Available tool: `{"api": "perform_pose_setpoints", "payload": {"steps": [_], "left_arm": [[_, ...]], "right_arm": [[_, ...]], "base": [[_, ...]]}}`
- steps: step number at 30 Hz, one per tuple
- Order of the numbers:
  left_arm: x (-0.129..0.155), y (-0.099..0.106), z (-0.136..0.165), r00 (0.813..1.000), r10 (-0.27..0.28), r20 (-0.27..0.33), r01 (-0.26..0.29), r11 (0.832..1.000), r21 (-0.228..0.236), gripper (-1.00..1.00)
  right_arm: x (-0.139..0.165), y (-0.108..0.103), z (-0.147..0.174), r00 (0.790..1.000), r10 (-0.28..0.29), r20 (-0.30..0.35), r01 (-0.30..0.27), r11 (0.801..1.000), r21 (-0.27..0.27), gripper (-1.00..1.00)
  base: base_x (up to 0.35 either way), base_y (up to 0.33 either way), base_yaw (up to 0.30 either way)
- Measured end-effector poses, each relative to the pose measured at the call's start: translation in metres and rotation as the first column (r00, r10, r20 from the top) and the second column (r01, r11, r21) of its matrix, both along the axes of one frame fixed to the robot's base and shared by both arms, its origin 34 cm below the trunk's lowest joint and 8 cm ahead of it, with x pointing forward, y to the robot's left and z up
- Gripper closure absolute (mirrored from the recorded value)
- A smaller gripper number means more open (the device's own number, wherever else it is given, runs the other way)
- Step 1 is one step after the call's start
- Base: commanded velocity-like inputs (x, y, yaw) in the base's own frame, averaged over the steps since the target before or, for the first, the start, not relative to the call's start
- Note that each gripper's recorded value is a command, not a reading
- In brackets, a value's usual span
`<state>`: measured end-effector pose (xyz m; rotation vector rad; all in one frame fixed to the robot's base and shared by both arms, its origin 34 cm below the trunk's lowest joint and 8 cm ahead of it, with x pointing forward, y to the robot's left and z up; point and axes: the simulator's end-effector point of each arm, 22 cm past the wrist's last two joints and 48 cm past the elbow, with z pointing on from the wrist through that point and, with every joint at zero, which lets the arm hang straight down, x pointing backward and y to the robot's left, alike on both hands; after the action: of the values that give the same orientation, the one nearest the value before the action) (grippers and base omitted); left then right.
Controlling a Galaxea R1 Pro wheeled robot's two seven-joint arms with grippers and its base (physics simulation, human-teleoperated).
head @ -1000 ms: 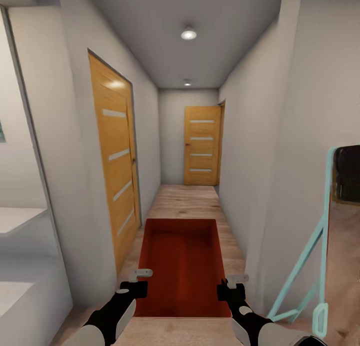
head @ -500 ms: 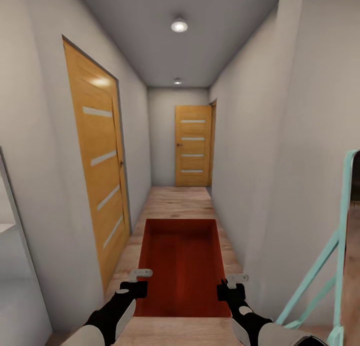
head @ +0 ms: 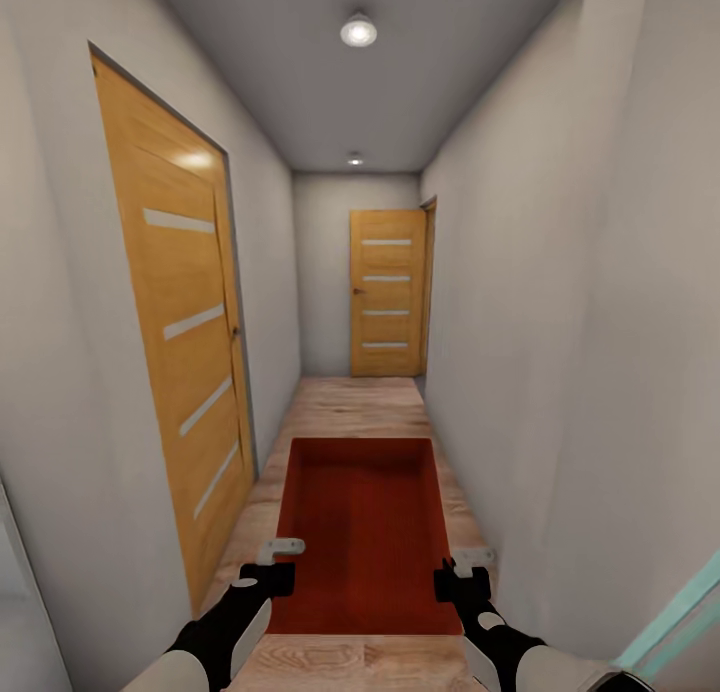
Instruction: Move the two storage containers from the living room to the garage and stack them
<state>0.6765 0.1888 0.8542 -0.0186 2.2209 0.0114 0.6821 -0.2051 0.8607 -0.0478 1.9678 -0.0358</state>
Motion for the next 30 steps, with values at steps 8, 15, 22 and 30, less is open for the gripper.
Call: {"api": "perform_pose_setpoints", "payload": {"steps": [8,15,22,30], "left_arm": [[0.0,0.0,0.0001,1.0,0.0,0.0,0.0,1.0,0.0,1.0],[0.0001,0.0,0.0001,1.0,0.0,0.0,0.0,1.0,0.0,1.0],[-0.0001,0.0,-0.0001,1.0,0.0,0.0,0.0,1.0,0.0,1.0],[-0.0001,0.0001,-0.0001,1.0,0.0,0.0,0.0,1.0,0.0,1.0]], "right_arm": [[0.0,0.0,0.0,1.0,0.0,0.0,0.0,1.0,0.0,1.0],[0.0,0.0,0.0,1.0,0.0,0.0,0.0,1.0,0.0,1.0],[0.0,0.0,0.0,1.0,0.0,0.0,0.0,1.0,0.0,1.0],[0.0,0.0001,0.0,1.0,0.0,0.0,0.0,1.0,0.0,1.0]], "base": [[0.323,0.0,0.0],[0.323,0.0,0.0],[0.323,0.0,0.0],[0.323,0.0,0.0]]}}
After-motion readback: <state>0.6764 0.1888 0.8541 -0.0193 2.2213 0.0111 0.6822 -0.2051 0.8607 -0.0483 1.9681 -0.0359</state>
